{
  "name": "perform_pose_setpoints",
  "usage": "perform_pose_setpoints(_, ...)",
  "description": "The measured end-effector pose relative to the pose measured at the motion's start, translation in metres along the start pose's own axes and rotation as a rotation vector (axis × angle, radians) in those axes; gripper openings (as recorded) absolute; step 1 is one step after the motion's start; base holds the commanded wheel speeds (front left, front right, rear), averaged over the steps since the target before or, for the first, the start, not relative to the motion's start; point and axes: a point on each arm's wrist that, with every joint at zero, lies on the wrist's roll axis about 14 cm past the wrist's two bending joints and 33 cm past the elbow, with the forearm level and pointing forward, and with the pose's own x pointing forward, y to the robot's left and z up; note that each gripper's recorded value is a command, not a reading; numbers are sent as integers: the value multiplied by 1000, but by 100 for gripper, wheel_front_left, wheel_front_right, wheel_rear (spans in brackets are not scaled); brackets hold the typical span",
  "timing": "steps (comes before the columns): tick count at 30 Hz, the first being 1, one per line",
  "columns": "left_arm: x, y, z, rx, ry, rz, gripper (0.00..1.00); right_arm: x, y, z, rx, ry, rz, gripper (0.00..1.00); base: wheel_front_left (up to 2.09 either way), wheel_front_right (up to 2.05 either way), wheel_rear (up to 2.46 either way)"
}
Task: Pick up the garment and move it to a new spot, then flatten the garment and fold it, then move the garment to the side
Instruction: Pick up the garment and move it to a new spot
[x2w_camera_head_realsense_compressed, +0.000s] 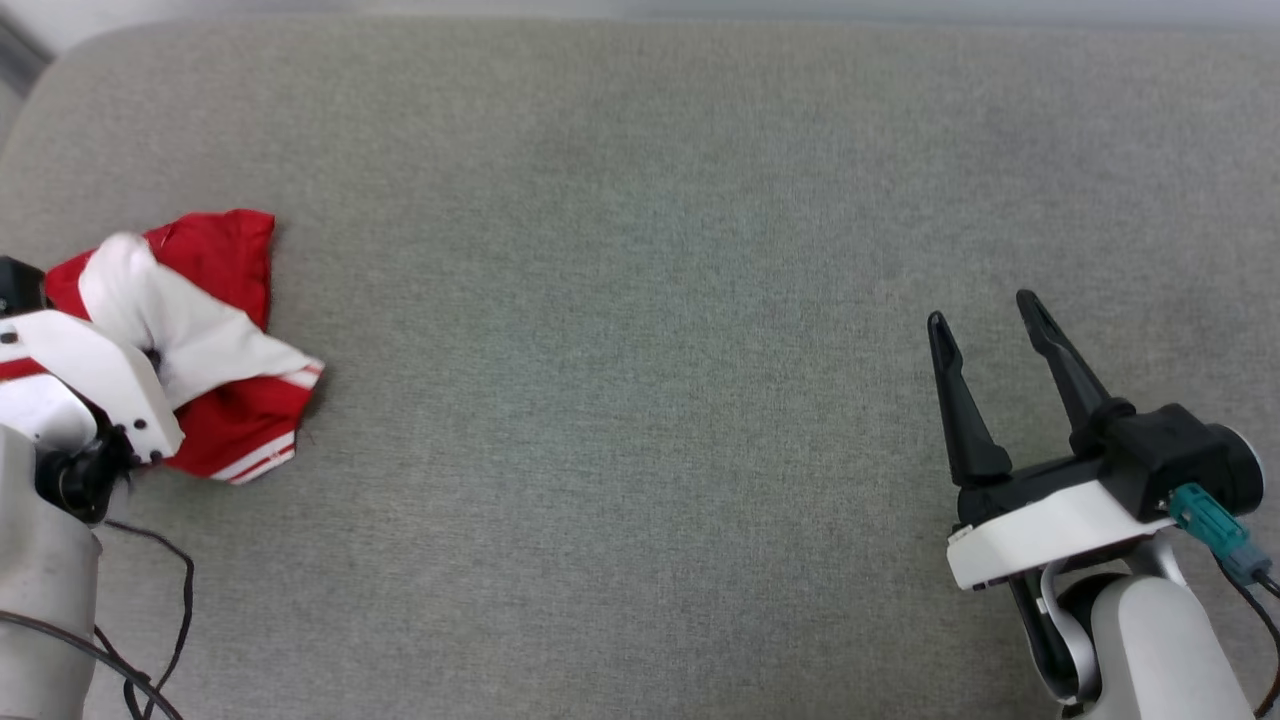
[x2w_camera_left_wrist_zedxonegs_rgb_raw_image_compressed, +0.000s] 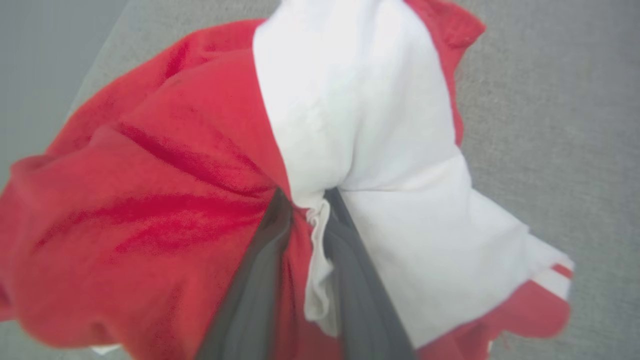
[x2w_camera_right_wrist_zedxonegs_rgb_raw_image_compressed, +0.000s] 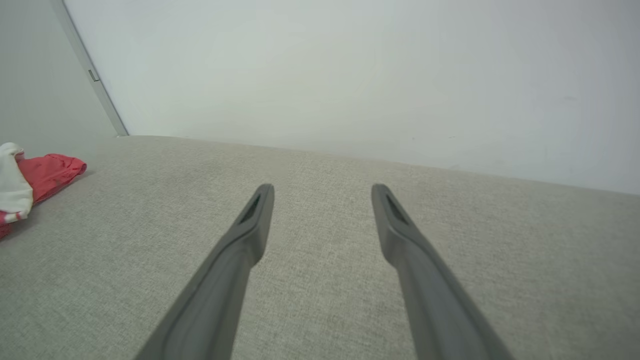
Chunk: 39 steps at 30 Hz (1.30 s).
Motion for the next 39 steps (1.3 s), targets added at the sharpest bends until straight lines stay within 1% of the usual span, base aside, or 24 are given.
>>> perform_pose_setpoints(3, -17, 3, 35, 24, -169, 10, 0, -6, 2, 10, 5, -23, 0, 100, 0, 0, 0)
perform_pose_setpoints(6, -43, 5, 78, 47, -376, 17, 0, -14, 4, 21, 7, -46, -3, 100, 0, 0, 0)
perform_pose_setpoints(11, -89, -9, 126, 63, -654, -9, 0, -30, 6, 43, 1, -90, -12, 100, 0, 0, 0)
perform_pose_setpoints(14, -117, -31, 146, 59, -795, -62, 0, -42, 5, 55, -9, -116, -23, 100, 0, 0, 0)
perform_pose_setpoints(16, -130, -51, 151, 53, -858, -114, 0, -51, 3, 62, -13, -129, -38, 100, 0, 0, 0)
perform_pose_setpoints(19, -142, -91, 152, 51, -915, -210, 0, -65, -5, 71, -25, -143, -69, 100, 0, 0, 0)
perform_pose_setpoints(21, -148, -123, 147, 59, -938, -287, 0, -76, -11, 74, -31, -146, -93, 100, 0, 0, 0)
perform_pose_setpoints(24, -154, -176, 133, 64, -936, -422, 0, -92, -21, 80, -39, -154, -137, 100, 0, 0, 0)
perform_pose_setpoints(26, -158, -212, 117, 79, -908, -514, 0, -104, -31, 82, -43, -155, -175, 100, 0, 0, 0)
perform_pose_setpoints(29, -159, -265, 81, 104, -805, -654, 0, -123, -45, 82, -45, -153, -234, 100, 0, 0, 0)
perform_pose_setpoints(31, -157, -296, 47, 148, -707, -740, 0, -134, -53, 81, -37, -150, -271, 100, 0, 0, 0)
perform_pose_setpoints(35, -155, -340, -26, 261, -505, -869, 0, -150, -69, 75, -28, -133, -337, 100, 0, 0, 0)
perform_pose_setpoints(39, -156, -362, -101, 370, -308, -961, 0, -151, -76, 65, -12, -105, -358, 100, 0, 0, 0)
